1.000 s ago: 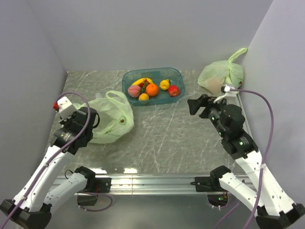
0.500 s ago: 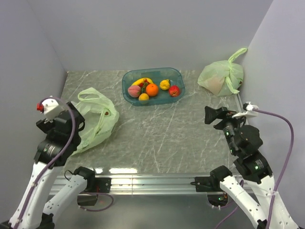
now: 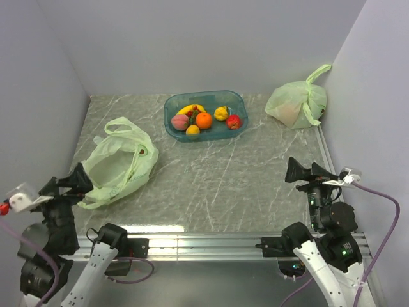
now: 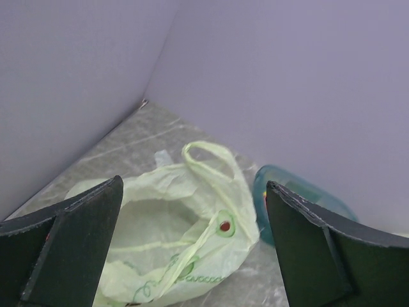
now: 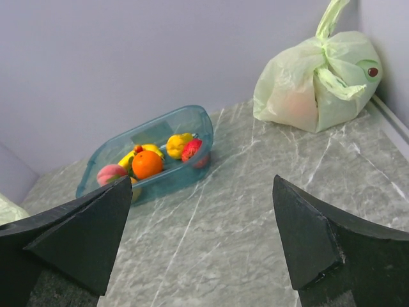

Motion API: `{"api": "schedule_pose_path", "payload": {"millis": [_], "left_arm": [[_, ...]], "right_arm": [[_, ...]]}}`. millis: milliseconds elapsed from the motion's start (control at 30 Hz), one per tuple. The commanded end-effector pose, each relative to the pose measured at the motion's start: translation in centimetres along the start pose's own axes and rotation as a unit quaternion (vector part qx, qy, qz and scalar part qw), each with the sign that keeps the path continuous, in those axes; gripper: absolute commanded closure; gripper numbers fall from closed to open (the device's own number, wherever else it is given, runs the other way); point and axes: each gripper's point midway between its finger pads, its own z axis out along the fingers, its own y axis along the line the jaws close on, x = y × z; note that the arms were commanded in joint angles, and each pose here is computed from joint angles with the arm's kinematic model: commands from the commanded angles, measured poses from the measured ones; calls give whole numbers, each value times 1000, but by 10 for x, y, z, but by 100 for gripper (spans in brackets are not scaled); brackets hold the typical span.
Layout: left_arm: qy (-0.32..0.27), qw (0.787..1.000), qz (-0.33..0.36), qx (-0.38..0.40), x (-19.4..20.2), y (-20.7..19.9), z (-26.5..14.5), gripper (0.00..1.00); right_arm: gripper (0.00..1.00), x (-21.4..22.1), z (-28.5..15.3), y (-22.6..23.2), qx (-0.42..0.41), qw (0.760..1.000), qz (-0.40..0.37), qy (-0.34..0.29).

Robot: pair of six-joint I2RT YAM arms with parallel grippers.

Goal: Untie the knot of the plastic bag and take out the fruit

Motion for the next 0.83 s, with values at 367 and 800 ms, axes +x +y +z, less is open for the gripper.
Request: {"api": "schedule_pose_path", "payload": {"millis": [367, 800], "left_arm": [[-76, 995, -66, 7, -22, 15, -17, 0], [-74, 995, -66, -6, -14, 16, -11, 1]], "right_arm": [[2, -10, 1, -6, 15, 999, 10, -32], [1, -4, 4, -7, 23, 1000, 2, -18]]}}
